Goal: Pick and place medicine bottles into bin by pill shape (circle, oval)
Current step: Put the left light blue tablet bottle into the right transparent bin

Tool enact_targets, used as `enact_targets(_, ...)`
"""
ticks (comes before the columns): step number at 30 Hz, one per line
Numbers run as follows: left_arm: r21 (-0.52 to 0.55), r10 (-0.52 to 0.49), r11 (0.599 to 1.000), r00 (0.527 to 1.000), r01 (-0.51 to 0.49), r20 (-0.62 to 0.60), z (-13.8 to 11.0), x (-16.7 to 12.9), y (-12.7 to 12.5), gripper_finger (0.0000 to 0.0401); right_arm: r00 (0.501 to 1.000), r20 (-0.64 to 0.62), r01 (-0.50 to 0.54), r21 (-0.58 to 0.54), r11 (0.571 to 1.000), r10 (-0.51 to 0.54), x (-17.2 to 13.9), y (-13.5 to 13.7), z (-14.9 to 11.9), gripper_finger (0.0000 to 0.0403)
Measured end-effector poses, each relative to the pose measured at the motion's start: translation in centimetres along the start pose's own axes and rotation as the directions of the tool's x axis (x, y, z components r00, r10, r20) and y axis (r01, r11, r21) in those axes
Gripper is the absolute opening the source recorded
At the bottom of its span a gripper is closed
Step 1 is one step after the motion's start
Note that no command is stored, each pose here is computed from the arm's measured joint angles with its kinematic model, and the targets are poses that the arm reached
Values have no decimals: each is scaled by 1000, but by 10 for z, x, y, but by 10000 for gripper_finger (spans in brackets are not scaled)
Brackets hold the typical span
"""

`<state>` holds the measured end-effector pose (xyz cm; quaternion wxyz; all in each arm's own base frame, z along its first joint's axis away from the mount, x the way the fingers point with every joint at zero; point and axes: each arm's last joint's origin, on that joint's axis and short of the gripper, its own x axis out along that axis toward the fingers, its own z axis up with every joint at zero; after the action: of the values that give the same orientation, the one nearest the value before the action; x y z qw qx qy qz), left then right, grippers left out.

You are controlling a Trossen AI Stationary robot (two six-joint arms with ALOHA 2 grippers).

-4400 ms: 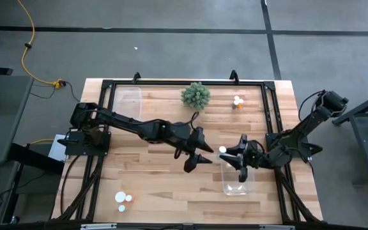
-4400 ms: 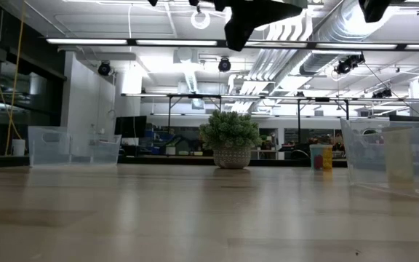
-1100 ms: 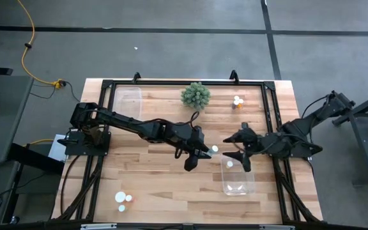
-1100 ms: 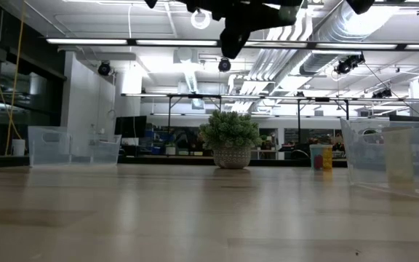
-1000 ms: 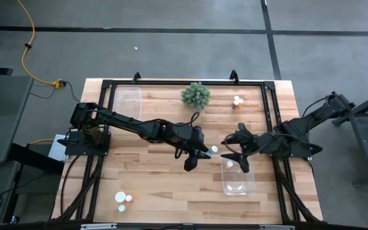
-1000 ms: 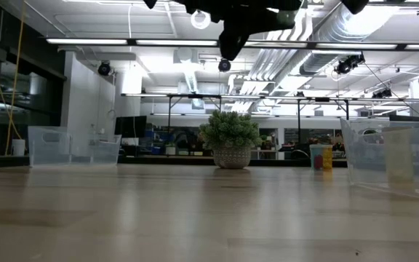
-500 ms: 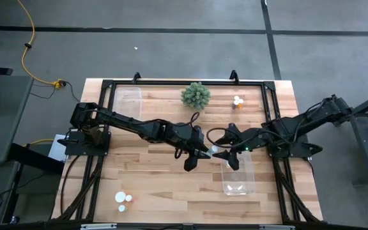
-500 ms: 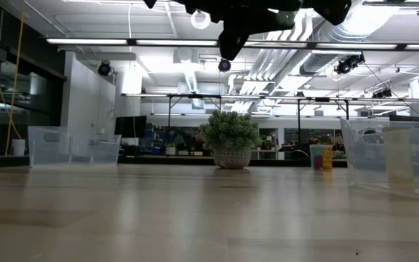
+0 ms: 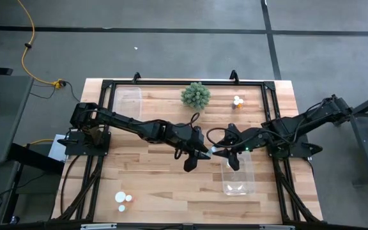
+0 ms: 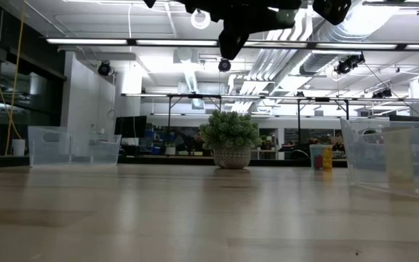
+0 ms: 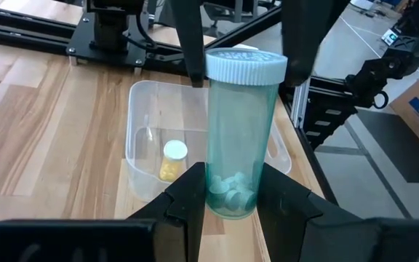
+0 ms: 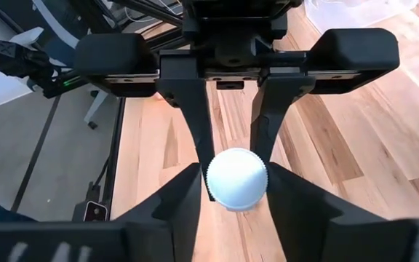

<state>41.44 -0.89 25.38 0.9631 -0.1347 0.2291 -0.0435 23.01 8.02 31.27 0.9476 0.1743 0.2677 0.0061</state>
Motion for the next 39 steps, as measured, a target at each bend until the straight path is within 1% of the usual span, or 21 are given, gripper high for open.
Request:
enact_targets(4,0,0,1000,1000,0,0,0,0,0,95,1000,1,2,-1,1000,-2,0,0,0,127)
enact_targets(10,0,0,1000,1000,0,0,0,0,0,95,1000,0,0,-2,1000,0,0,0,0,119)
enact_targets(23,-8,-1,1000,1000,1,4,0,0,0,99,1000,-13,-2,-6,1000,2,0,0,-1,117)
enact_targets(27,-16,-9,1000,1000,9,8,1,0,0,119,1000,-20,-7,-25,1000,6,-1,0,-1,117)
enact_targets(35,-26,-13,1000,1000,13,9,1,0,0,183,1000,-22,-12,-32,999,11,-1,0,-1,116)
enact_targets(39,-29,-42,999,999,42,0,2,-2,1,210,999,-30,-19,-33,999,18,-3,-1,-2,116)
